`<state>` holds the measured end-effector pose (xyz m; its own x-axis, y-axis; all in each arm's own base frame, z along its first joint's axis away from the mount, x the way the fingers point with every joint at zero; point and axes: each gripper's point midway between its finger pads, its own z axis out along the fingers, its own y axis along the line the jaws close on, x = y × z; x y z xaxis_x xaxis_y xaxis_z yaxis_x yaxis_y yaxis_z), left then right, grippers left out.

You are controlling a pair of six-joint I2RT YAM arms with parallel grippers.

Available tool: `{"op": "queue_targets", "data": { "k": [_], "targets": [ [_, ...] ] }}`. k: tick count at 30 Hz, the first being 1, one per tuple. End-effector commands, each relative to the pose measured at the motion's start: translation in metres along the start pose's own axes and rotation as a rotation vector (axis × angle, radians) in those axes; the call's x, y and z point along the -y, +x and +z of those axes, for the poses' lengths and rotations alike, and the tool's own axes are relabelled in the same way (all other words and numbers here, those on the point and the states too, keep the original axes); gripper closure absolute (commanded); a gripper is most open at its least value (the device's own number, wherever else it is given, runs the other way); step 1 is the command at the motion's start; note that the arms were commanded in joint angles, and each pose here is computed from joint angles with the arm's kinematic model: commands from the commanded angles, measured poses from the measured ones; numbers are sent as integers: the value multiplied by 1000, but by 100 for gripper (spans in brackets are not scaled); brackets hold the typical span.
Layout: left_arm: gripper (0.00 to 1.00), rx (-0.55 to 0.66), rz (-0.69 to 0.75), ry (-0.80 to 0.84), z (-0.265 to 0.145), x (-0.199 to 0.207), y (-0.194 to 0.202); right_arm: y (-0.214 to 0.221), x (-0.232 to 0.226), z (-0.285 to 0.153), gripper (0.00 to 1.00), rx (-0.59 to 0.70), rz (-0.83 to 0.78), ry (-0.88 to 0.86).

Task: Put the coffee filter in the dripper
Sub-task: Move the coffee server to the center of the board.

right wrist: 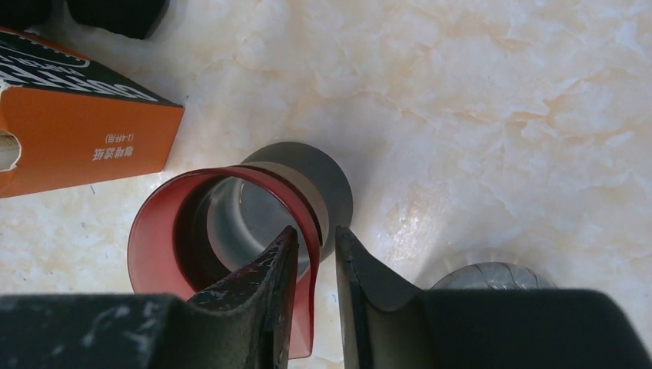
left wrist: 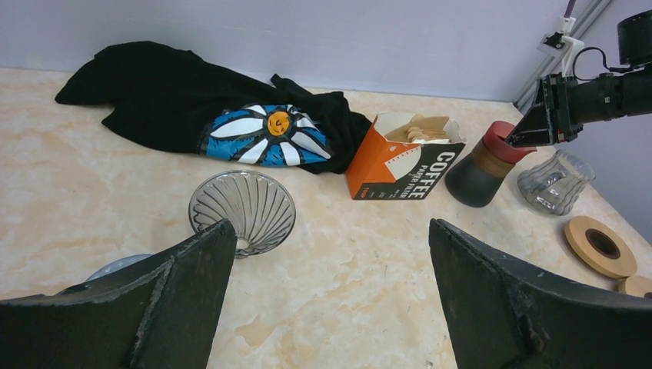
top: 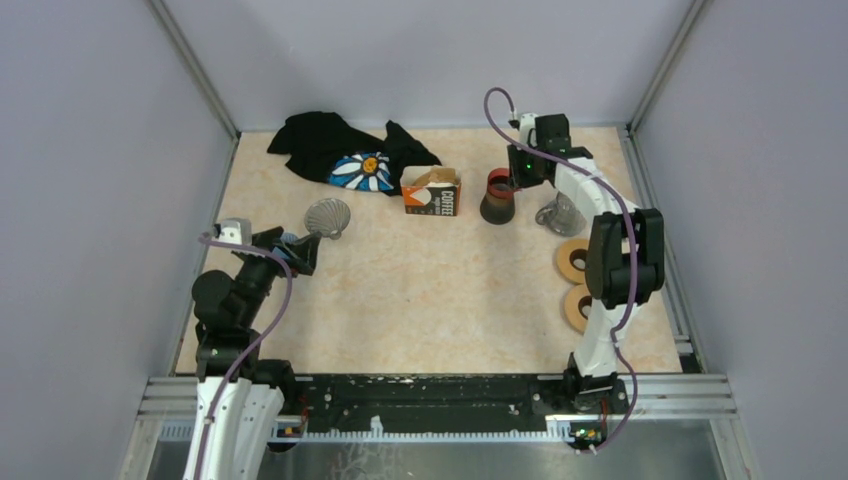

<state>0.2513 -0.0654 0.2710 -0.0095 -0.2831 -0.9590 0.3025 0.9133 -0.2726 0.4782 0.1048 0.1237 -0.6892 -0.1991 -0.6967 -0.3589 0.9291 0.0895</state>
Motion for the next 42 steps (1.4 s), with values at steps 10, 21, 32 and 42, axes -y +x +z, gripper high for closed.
{"op": "queue_targets", "data": {
  "k": [10,21,32,42],
  "targets": [
    [1,44,15,46,0,11,-17,-23,-20,-29,90,79,-93,-40],
    [1,66,21,59,-4,15,-23,-8,-80,-58,94,114,-102,-144],
    [1,75,24,63,-5,16,-25,14,-166,-72,95,122,-119,-233],
    [1,74,23,57,-5,15,-24,20,-241,-75,95,172,-121,-257]
  ]
}}
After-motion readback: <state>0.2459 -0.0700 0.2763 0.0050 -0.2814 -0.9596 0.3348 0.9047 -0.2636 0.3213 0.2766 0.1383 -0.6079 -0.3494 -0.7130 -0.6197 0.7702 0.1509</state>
